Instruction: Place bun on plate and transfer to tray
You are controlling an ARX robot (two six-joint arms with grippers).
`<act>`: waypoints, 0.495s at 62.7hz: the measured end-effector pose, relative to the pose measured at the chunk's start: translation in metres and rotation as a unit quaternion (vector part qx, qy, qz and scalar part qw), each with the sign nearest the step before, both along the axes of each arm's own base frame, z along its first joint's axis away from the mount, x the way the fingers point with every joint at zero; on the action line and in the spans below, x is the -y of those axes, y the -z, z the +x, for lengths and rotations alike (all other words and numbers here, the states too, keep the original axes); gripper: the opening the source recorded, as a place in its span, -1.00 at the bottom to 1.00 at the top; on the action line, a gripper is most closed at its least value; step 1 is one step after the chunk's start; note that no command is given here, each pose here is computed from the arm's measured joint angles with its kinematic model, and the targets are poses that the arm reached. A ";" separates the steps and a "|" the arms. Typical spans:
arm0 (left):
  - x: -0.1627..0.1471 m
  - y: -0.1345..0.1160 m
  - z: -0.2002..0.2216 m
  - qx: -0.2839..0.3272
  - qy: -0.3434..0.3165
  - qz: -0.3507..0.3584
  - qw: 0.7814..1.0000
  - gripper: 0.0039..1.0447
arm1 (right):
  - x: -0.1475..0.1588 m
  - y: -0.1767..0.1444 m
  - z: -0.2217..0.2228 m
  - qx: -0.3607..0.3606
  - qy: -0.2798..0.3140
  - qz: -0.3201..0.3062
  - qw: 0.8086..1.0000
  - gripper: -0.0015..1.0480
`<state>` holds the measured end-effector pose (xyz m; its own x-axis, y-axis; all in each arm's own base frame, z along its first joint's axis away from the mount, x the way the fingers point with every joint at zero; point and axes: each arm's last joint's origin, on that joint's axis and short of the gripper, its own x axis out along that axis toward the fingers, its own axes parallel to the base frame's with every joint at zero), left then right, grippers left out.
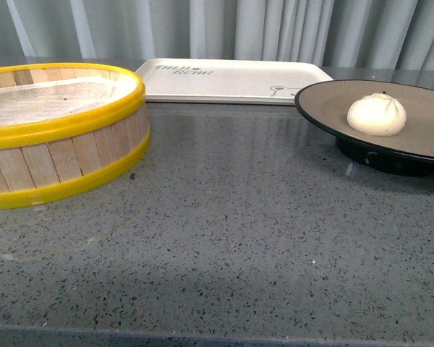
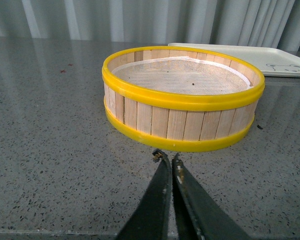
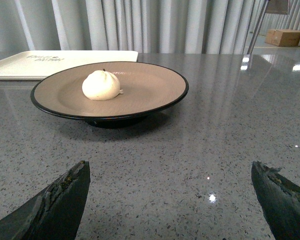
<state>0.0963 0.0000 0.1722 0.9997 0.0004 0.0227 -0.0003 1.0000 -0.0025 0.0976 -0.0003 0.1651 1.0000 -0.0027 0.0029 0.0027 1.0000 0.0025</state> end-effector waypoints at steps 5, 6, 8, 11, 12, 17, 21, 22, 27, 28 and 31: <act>0.000 0.000 0.000 0.000 0.000 0.000 1.000 -0.54 | 0.000 0.000 0.000 0.000 0.000 0.000 1.000 0.84; 0.000 0.000 0.000 0.000 0.000 0.000 1.000 -0.48 | 0.000 0.000 0.000 0.000 0.000 0.000 1.000 0.84; 0.000 0.000 0.000 0.000 0.000 0.000 1.000 -0.37 | 0.000 0.000 0.000 0.000 0.000 0.000 1.000 0.84; 0.000 0.000 0.000 0.000 0.000 0.000 1.000 -0.24 | 0.000 0.000 0.000 0.000 0.000 0.000 1.000 0.84; 0.000 0.000 0.000 0.000 0.000 0.000 1.000 -0.20 | 0.000 0.000 0.000 0.000 0.000 0.000 1.000 0.84; 0.000 0.000 0.000 0.000 0.000 0.000 1.000 0.07 | 0.000 0.000 0.000 -0.032 0.040 -0.017 0.999 0.84; 0.000 0.000 0.000 0.000 -0.001 0.000 1.000 0.28 | 0.003 -0.009 0.004 -0.074 0.113 -0.050 0.990 0.84; 0.000 0.000 0.000 0.000 -0.001 0.000 1.000 0.31 | 0.004 -0.011 0.005 -0.074 0.120 -0.052 0.989 0.84; 0.000 0.000 0.000 0.000 0.001 0.000 1.000 0.55 | 0.013 -0.036 0.015 -0.053 0.140 -0.054 0.987 0.84; 0.000 0.000 0.000 0.000 0.001 0.000 1.000 0.62 | 0.016 -0.045 0.018 -0.041 0.141 -0.052 0.988 0.84; 0.000 0.000 0.000 0.000 0.000 0.000 1.000 0.76 | 0.024 -0.062 0.025 -0.014 0.145 -0.046 0.988 0.84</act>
